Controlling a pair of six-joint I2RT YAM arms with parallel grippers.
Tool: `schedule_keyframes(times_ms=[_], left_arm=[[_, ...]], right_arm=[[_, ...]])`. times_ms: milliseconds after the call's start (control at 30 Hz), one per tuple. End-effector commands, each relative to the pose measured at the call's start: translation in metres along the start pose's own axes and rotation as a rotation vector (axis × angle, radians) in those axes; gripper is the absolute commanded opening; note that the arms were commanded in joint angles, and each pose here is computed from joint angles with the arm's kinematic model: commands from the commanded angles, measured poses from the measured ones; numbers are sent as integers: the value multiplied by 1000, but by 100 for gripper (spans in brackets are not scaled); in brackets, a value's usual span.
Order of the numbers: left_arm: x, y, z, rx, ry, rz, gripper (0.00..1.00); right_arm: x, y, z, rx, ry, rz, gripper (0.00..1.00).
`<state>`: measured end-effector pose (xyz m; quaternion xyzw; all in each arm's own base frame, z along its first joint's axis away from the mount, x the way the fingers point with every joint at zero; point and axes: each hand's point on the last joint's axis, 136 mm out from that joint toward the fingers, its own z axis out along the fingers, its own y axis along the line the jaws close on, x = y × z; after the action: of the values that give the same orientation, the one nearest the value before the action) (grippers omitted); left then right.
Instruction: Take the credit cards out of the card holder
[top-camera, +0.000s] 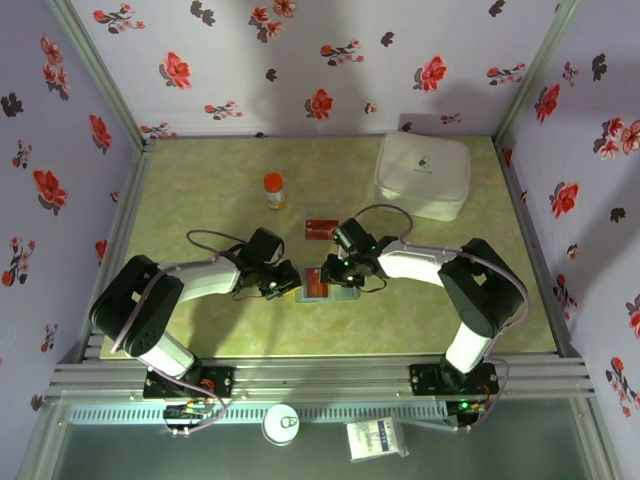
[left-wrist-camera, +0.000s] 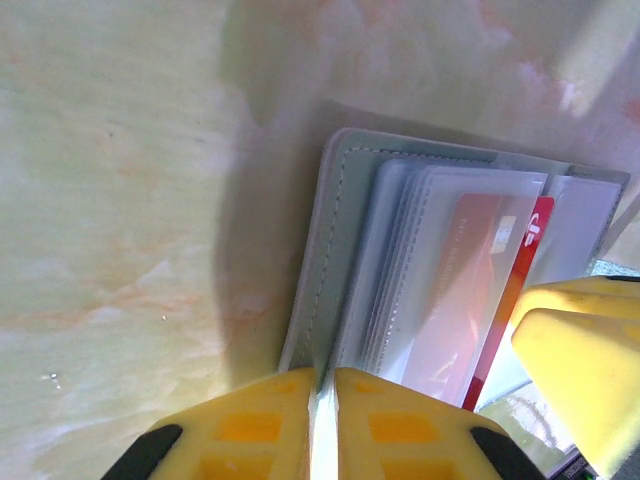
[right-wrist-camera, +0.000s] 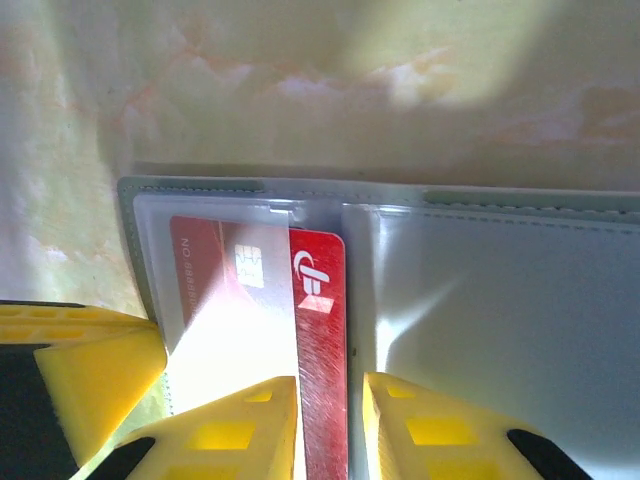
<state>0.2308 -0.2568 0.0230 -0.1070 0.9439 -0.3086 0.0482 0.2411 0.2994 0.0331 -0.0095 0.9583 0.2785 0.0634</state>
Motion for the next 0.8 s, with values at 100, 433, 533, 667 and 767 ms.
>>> schedule_keyframes(times_ms=[100,433,533,667,767], left_arm=[[-9,-17,-15,33,-38,22,12],[-8,-40,-8,54,-11,74,4],[-6,-39,1,41,9,76,2],[-4,-28,7,-7,15,76,0],[-2,-19,9,-33,18,72,0]], right_arm=[[-5,7,-15,-2,-45,-35,24],[-1,16,-12,-71,-28,-13,24],[1,19,-7,-100,-13,1,24],[4,19,-2,-117,2,12,24],[6,17,1,-116,10,15,24]])
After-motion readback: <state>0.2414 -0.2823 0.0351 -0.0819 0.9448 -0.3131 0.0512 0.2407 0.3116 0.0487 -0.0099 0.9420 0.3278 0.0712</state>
